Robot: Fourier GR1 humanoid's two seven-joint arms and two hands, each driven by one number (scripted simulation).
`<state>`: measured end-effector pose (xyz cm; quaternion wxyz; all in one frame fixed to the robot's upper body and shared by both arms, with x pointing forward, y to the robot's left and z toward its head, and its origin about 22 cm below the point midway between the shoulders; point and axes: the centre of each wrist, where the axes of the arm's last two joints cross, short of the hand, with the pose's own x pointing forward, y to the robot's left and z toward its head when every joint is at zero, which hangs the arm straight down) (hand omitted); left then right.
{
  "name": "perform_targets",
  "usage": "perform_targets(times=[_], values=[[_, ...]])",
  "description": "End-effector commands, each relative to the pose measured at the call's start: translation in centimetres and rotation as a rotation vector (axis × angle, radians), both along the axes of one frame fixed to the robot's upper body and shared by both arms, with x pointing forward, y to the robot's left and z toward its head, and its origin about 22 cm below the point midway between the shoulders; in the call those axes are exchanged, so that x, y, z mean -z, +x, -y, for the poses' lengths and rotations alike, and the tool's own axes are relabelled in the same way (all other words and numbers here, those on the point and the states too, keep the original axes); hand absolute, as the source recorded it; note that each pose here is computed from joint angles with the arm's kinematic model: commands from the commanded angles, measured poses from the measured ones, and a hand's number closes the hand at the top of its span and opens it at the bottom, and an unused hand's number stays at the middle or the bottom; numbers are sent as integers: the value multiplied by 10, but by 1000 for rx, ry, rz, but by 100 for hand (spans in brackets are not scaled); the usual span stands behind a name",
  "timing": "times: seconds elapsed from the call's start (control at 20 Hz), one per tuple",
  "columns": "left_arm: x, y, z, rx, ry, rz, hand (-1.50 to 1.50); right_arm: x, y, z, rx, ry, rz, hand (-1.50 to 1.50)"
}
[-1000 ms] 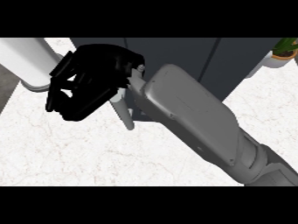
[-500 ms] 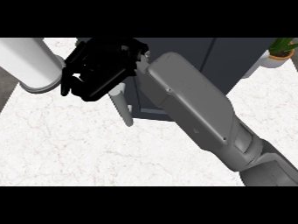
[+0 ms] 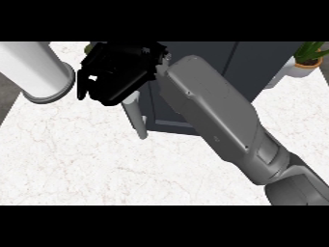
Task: Pick up the wine, place it into the cabinet and close the cabinet
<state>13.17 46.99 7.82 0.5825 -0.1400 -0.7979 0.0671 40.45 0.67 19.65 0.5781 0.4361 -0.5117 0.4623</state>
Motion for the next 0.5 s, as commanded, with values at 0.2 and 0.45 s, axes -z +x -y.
perform_targets(times=[0.2, 0.45], values=[[-1, 3, 4, 33, -6, 27, -150, -14, 39, 78, 407, 101, 45, 150], [-2, 4, 5, 54, 7, 1, -150, -11, 39, 82, 420, 107, 69, 150]])
